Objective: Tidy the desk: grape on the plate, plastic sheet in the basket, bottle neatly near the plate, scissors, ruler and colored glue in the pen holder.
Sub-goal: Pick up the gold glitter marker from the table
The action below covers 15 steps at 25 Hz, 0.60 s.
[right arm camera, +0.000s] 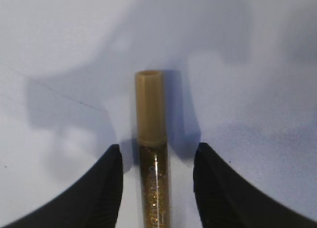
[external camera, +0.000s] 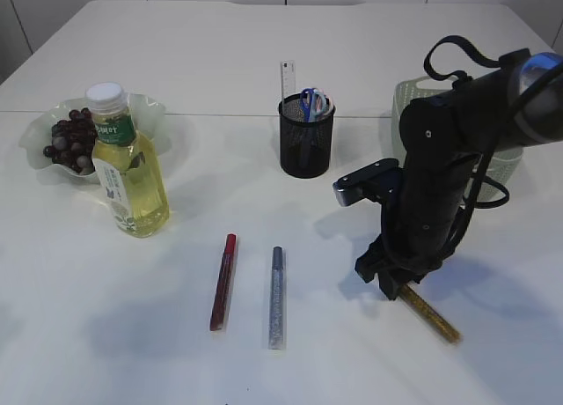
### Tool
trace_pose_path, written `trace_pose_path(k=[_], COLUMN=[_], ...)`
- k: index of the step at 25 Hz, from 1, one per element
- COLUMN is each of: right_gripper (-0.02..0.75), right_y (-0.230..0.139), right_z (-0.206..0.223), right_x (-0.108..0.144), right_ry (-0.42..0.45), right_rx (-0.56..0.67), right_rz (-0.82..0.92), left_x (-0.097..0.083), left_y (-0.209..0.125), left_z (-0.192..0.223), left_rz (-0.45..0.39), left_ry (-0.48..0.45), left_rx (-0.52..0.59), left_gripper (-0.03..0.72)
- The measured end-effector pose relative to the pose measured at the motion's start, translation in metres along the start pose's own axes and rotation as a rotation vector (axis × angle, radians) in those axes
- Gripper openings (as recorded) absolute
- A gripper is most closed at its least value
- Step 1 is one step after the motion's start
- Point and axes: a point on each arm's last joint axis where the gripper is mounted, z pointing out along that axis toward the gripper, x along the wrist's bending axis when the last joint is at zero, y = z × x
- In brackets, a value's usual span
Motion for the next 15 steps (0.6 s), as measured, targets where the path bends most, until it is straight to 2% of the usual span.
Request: trace_pose_path(k=[5,15], right_gripper=[0.365,0.235], right_y=[0.0000,0.0002], right_z=[0.0000,0.0000], right_x=[0.0000,0.0000], right_ry=[0.000,0.000], right_rx=[0.000,-0.002], right_rz=[0.000,0.000], left_x=[0.0000,0.0000], left_y=[0.0002,0.0003], left_z=[0.0000,0.0000], left_rz=[0.000,-0.002], left_ry=[0.000,0.000], left_rx=[-0.002,-0.004], left_gripper=[0.424,0.424])
